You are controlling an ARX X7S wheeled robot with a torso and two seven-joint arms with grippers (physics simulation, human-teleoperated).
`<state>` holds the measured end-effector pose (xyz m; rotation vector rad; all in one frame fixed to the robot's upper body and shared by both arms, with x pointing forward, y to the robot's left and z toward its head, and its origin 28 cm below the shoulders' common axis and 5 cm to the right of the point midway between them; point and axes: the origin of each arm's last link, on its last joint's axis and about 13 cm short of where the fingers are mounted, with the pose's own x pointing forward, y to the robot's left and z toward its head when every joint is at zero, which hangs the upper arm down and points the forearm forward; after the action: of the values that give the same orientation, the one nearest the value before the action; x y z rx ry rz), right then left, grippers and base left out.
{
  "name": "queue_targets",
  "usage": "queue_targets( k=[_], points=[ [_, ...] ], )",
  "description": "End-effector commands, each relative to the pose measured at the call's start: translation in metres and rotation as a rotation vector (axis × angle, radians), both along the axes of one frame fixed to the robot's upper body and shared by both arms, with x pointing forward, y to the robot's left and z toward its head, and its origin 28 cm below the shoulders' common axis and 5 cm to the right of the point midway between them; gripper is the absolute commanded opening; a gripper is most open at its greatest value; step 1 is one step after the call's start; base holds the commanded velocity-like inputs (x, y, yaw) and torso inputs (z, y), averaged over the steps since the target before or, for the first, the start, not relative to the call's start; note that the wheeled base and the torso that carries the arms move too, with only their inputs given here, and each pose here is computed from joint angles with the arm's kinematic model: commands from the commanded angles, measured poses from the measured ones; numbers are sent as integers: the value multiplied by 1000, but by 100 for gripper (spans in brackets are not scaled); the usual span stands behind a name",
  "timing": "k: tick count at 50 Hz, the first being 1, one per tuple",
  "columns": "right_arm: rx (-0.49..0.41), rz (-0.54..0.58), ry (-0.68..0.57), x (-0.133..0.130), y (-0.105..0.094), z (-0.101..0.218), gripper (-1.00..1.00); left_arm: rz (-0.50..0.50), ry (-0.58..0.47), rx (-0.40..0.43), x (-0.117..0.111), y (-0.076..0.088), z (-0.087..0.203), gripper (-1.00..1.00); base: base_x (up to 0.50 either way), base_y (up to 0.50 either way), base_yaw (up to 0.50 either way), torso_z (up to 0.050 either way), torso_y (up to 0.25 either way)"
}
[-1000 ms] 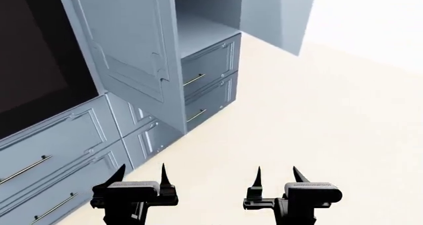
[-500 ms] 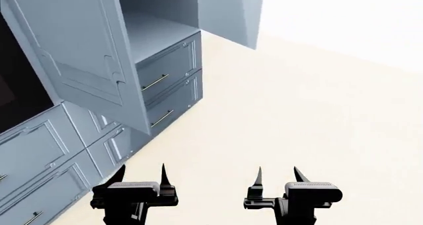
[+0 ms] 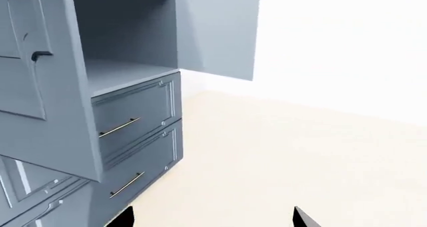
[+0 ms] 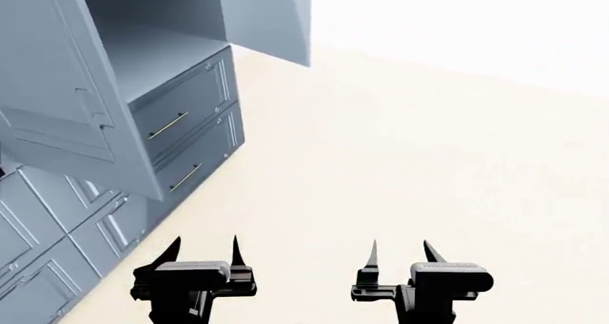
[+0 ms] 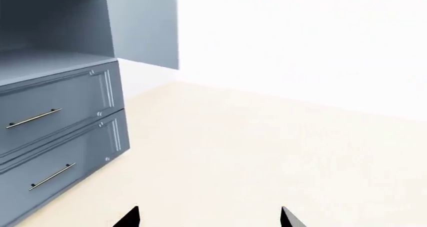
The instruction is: Pick the lemon from the counter and place it in the cabinet.
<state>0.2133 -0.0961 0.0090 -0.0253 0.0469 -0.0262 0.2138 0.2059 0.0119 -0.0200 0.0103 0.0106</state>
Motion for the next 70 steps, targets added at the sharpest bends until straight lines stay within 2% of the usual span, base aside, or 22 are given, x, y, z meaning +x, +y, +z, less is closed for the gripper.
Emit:
queue_targets(
  k=[1,66,70],
  points=[
    [0,-3,1,1,0,0,100,1,0,-1,0,0,0,100,-31,63,-500,0,0],
    [-2,-4,3,0,0,0,100,0,1,-2,2,1,0,100,-19,74,-500,0,0],
    [-13,7,-3,-3,1,-1,100,0,2,-2,2,1,0,100,-1,29,-103,0,0]
  ],
)
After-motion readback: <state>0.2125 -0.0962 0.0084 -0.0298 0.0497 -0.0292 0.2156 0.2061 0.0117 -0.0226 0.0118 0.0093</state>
